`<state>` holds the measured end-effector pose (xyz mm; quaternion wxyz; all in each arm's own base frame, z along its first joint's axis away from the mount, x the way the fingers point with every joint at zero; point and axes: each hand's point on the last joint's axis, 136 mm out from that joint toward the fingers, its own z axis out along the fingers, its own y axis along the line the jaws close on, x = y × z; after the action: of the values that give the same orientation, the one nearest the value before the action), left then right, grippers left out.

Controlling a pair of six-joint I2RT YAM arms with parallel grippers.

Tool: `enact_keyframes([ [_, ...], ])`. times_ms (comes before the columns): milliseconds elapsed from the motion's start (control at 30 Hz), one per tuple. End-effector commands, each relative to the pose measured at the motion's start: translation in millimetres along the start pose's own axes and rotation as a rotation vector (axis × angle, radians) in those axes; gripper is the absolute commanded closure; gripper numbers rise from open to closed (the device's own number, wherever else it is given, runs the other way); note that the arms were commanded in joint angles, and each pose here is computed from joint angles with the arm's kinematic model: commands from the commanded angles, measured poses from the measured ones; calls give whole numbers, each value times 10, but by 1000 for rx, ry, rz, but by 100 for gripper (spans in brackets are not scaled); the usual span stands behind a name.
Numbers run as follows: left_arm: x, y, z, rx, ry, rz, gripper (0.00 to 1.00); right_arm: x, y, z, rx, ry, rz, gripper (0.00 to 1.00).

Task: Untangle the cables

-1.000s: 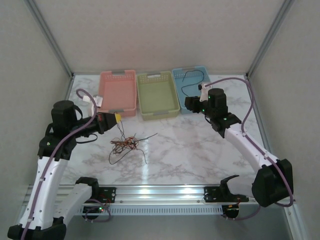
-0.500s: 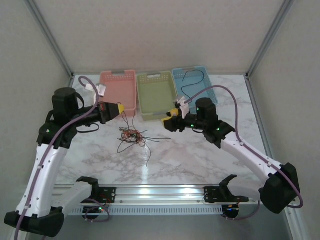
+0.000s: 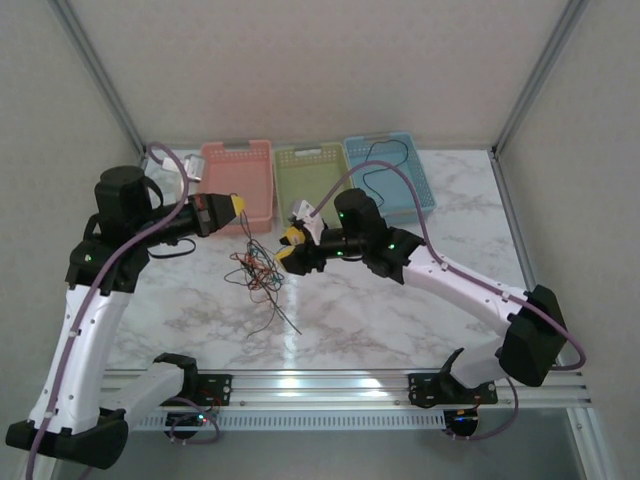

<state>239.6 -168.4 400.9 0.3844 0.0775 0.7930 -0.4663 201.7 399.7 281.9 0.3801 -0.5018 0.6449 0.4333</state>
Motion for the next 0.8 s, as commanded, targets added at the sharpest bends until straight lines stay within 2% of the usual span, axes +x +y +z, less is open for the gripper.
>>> enact_keyframes([
  [0, -149, -49, -65, -32, -68, -53, 100, -130, 104, 183, -19, -6, -32, 50],
  [167, -269, -36, -139, -74, -144, -97, 100, -117, 214, 383, -31, -15, -32, 53],
  [400, -345, -71, -164, -75, -180, -131, 100, -58, 264, 540, -50, -5, -6, 56],
  [600, -380, -155, -204, -67, -182, -99, 100, -91, 123, 507, 40, -6, -41, 58],
  [767, -360, -140, -191, -76, -164, -96, 100, 103, 112, 423, 51, 94, -113, 56],
])
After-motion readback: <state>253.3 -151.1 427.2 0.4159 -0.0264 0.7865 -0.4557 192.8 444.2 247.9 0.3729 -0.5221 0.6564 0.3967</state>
